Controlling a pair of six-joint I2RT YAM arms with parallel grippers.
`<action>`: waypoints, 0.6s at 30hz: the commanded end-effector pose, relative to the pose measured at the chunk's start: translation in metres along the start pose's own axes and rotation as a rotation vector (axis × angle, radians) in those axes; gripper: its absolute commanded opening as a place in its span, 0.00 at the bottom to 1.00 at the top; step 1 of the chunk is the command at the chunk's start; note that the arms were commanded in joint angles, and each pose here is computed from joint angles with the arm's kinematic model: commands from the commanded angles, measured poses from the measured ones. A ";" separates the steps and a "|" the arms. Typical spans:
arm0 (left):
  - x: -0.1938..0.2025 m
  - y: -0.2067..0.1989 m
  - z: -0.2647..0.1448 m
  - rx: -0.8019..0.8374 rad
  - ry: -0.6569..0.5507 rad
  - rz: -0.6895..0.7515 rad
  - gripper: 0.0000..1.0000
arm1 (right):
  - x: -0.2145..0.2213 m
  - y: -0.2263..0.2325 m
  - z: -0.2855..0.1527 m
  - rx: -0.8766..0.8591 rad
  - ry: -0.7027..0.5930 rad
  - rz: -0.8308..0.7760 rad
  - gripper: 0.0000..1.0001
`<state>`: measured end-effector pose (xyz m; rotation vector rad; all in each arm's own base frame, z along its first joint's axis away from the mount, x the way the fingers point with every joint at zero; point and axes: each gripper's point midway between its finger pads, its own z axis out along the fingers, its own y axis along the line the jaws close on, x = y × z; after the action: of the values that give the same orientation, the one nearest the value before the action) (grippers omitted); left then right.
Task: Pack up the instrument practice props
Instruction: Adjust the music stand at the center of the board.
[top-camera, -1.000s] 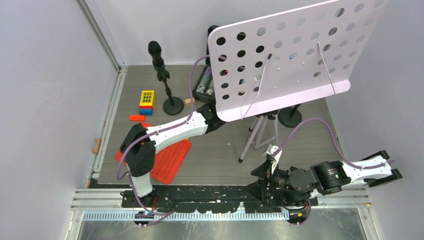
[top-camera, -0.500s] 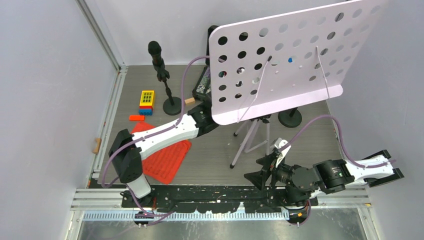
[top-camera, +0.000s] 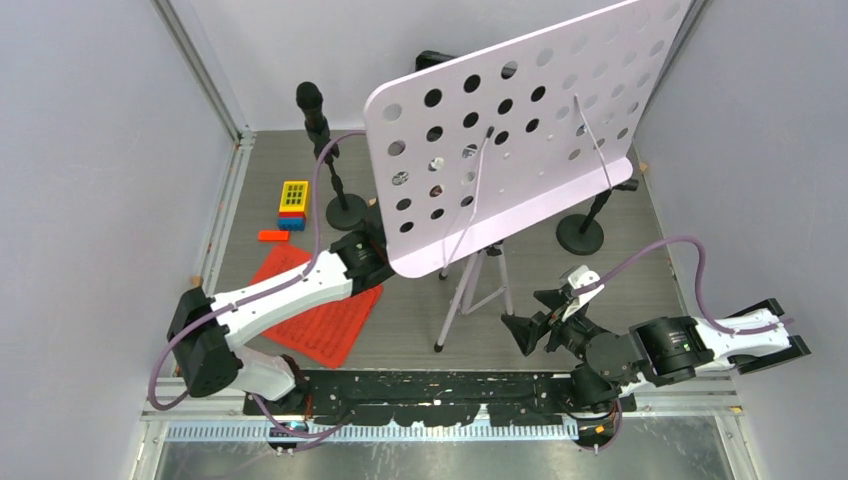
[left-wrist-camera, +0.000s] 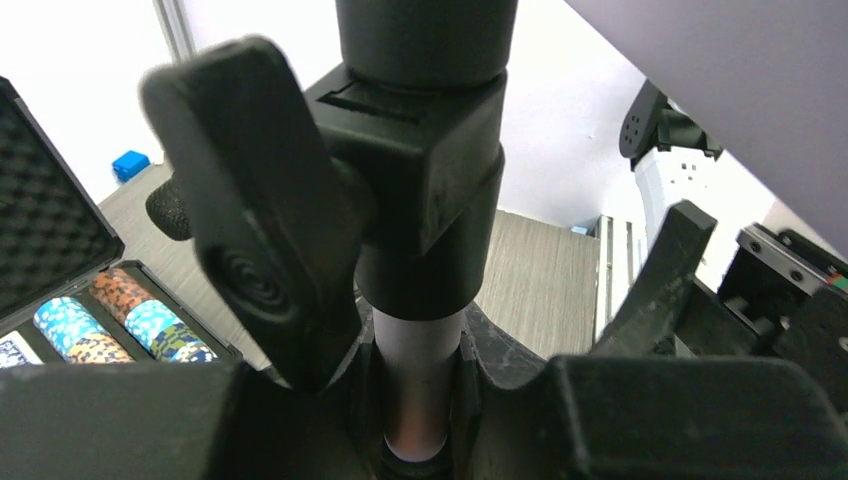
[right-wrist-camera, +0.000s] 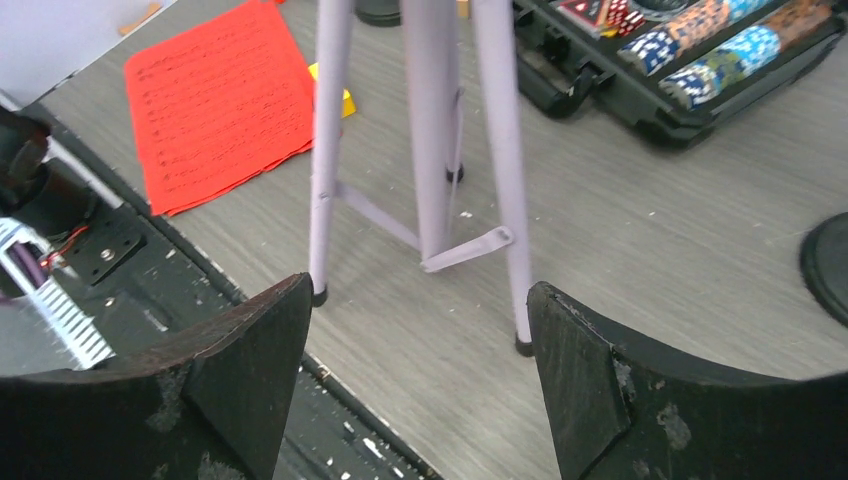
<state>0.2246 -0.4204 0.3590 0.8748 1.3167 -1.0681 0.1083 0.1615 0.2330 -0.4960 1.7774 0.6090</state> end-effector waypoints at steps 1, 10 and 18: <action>-0.036 -0.005 -0.020 -0.007 -0.107 0.051 0.00 | -0.035 -0.008 0.001 0.085 -0.107 0.021 0.84; -0.039 -0.004 -0.038 -0.053 -0.144 0.018 0.00 | -0.063 0.000 0.003 0.115 -0.214 0.239 0.77; -0.015 0.004 -0.056 -0.115 -0.101 0.004 0.00 | -0.073 0.036 0.009 -0.005 -0.239 0.470 0.76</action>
<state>0.2079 -0.3836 0.3560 0.8261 1.2822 -1.0333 0.1183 0.1821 0.2842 -0.1825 1.6806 0.7599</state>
